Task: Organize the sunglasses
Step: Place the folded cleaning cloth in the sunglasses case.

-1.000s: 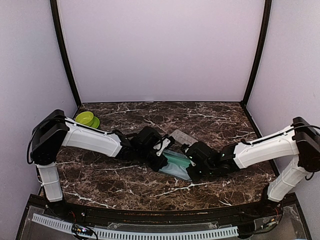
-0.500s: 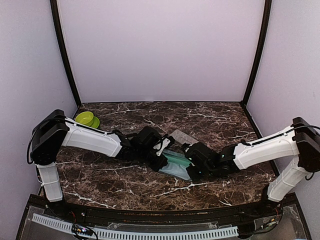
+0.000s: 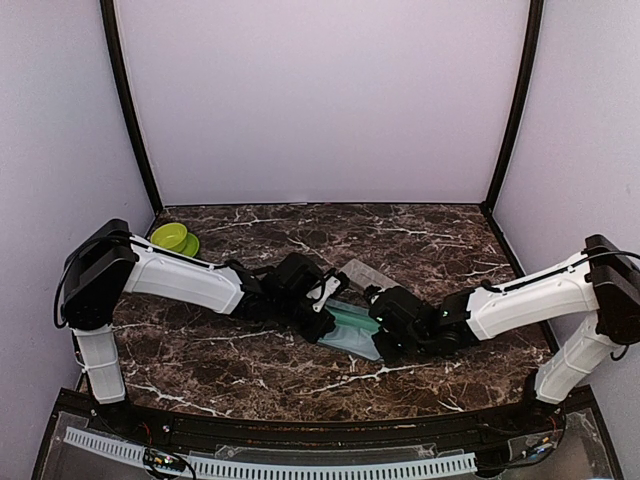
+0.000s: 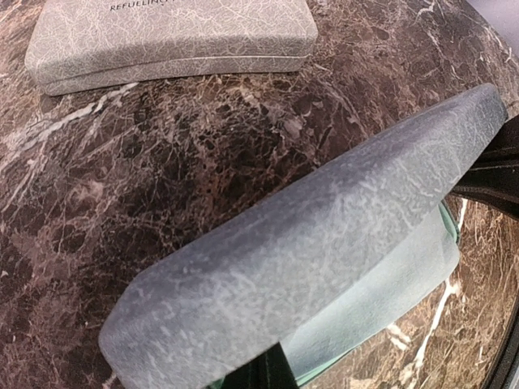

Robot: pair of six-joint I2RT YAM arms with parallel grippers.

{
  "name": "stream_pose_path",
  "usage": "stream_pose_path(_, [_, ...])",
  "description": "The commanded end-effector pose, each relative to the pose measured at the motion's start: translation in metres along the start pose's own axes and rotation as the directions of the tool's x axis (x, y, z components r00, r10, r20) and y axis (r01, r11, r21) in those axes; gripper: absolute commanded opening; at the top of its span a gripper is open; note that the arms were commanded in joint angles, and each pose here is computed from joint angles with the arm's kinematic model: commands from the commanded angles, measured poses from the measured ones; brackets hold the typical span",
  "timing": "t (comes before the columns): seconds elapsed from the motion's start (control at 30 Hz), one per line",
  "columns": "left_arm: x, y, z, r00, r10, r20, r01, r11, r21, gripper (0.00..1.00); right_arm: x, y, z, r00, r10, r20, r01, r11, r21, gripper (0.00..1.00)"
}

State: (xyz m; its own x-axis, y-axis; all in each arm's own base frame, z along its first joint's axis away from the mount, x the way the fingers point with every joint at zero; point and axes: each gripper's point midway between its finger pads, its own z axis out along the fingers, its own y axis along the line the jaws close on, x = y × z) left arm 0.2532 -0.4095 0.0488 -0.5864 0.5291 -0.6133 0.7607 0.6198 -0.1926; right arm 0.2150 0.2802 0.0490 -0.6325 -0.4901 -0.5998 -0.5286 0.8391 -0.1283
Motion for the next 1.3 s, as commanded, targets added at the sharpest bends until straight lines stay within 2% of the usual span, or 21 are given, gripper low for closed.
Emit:
stream_pose_path(0.0, [-0.0029, -0.0004, -0.0056, 1.0, -0.01, 0.019, 0.01, 1.0, 0.005, 0.0, -0.0167, 0.0037, -0.004, 0.998, 0.023, 0.051, -0.024, 1.0, 0.007, 0.03])
stream_pose_path(1.27, [-0.0039, 0.0003, -0.01, 0.999, -0.02, 0.035, 0.02, 1.0, 0.001, 0.0, -0.0177, 0.0044, -0.0014, 0.998, 0.01, 0.065, -0.014, 0.997, 0.07, 0.05])
